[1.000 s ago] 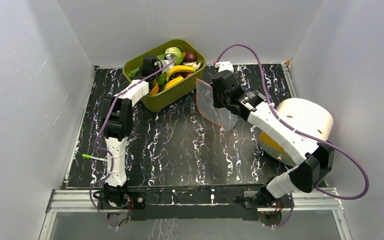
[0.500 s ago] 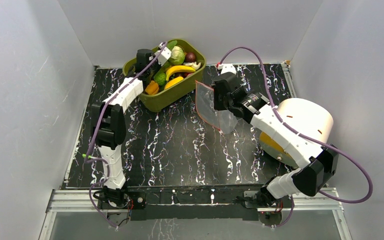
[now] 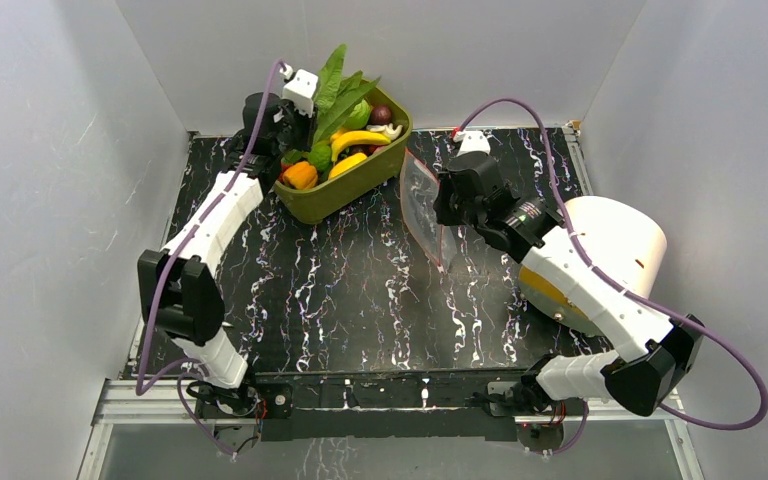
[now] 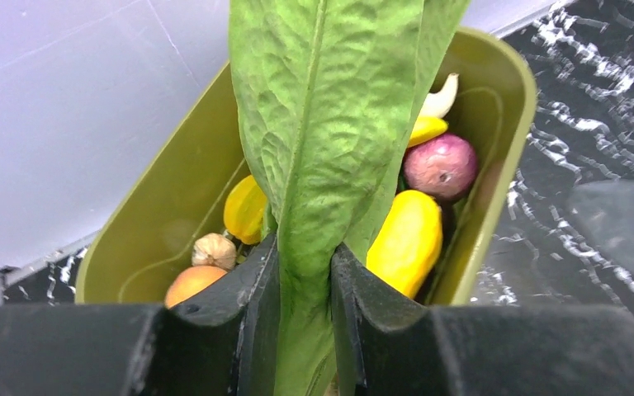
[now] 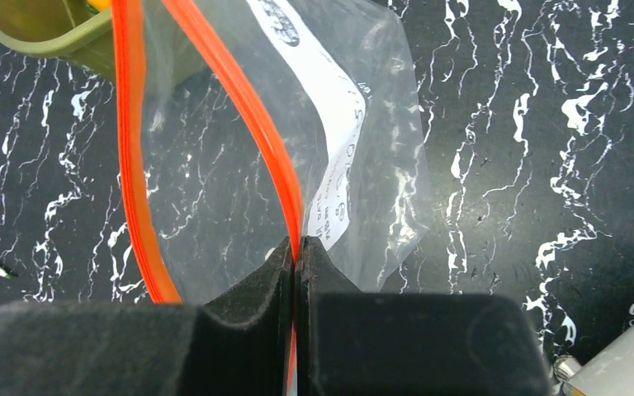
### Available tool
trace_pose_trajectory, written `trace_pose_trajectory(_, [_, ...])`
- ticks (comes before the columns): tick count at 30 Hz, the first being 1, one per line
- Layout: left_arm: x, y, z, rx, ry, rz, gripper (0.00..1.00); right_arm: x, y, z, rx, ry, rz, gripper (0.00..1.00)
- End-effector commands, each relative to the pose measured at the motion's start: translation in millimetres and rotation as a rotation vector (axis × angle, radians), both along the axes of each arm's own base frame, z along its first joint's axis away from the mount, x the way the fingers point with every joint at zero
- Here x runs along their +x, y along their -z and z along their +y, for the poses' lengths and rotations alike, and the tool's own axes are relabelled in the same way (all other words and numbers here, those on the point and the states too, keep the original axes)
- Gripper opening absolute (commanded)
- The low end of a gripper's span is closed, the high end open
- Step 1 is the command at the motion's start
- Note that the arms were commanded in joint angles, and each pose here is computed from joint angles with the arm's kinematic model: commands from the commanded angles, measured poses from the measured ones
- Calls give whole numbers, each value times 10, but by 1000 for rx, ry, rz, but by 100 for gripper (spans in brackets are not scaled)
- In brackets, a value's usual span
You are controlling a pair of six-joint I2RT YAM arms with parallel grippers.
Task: Place the food in the zip-top bag and seal the zipper
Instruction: Place the fake vegetable in the zipper food storage bag.
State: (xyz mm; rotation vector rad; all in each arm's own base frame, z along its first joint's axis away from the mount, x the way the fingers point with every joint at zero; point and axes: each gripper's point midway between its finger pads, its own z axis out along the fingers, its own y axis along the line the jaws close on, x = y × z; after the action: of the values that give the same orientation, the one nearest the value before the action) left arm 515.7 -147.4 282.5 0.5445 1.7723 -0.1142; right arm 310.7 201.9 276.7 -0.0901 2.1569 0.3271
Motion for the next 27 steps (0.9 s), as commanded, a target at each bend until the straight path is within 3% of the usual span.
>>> trace_pose_trajectory(1, [-222,-373,2,-184,-51,-26,9,9,-113,95,84,-24,-38,0])
trace_pose_trajectory(7, [-560,-466,-247,-374,58,26,9,-32,-46,224,137,-64,-12,0])
trace_pose_trajectory(12, [-874,-780,-298,-503,110,-18,9,-43,-2,367,200,-85,33,0])
trace_pose_trajectory(27, [-1808,-1606,-537,-869,396,-73,10,-196,-159,788,565,-116,135,0])
